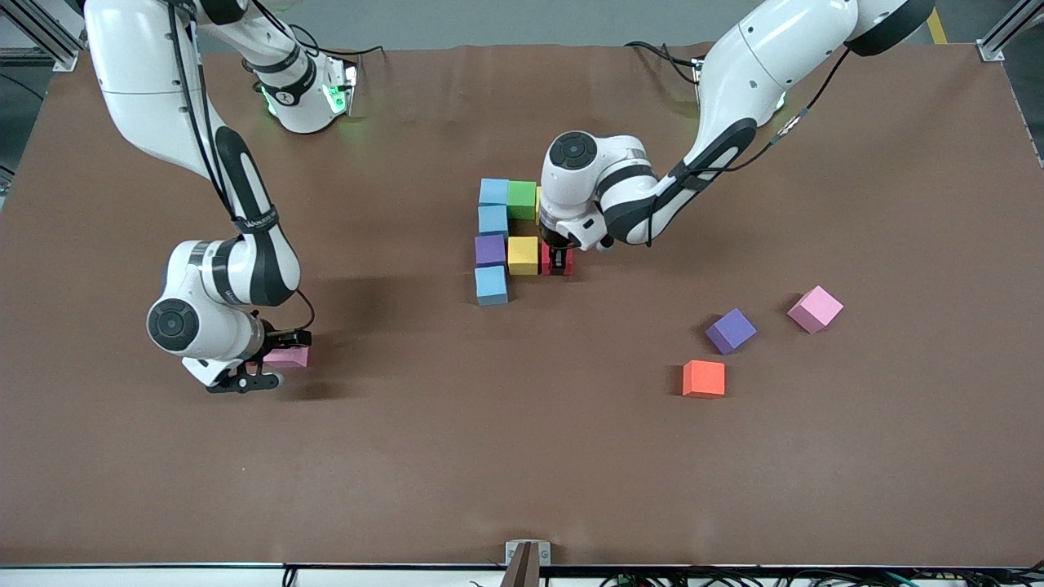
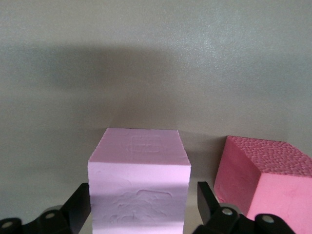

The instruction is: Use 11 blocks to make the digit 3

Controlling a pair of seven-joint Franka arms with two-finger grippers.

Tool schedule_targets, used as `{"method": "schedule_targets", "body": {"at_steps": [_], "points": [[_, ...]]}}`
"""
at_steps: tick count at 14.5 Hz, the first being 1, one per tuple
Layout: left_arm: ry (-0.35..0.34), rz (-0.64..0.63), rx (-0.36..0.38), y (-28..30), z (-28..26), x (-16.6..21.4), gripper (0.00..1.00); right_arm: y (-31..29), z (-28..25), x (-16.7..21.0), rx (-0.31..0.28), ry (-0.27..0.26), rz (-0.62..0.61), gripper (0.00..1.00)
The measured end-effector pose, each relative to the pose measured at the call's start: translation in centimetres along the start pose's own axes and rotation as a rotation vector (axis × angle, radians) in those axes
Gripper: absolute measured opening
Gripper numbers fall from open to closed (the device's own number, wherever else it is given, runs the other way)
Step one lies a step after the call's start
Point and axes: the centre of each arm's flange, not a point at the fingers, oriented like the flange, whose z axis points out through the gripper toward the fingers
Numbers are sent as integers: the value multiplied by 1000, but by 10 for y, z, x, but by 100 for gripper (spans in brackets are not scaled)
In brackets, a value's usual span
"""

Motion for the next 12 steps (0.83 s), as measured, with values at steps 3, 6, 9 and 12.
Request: {"method": "schedule_targets", "body": {"at_steps": [3, 6, 9, 12], "points": [[0, -2, 2, 0, 1, 0, 59, -4, -2, 0, 3, 1, -5, 61], [-6, -2, 6, 0, 3, -2, 59, -25, -14, 6, 8, 9, -39, 59], [-10, -1, 9, 0, 4, -4, 59, -64, -46, 18, 9, 50, -95, 56], [-12, 2, 11, -2, 5, -6, 59, -109, -74, 25, 43, 106, -136, 56]]}}
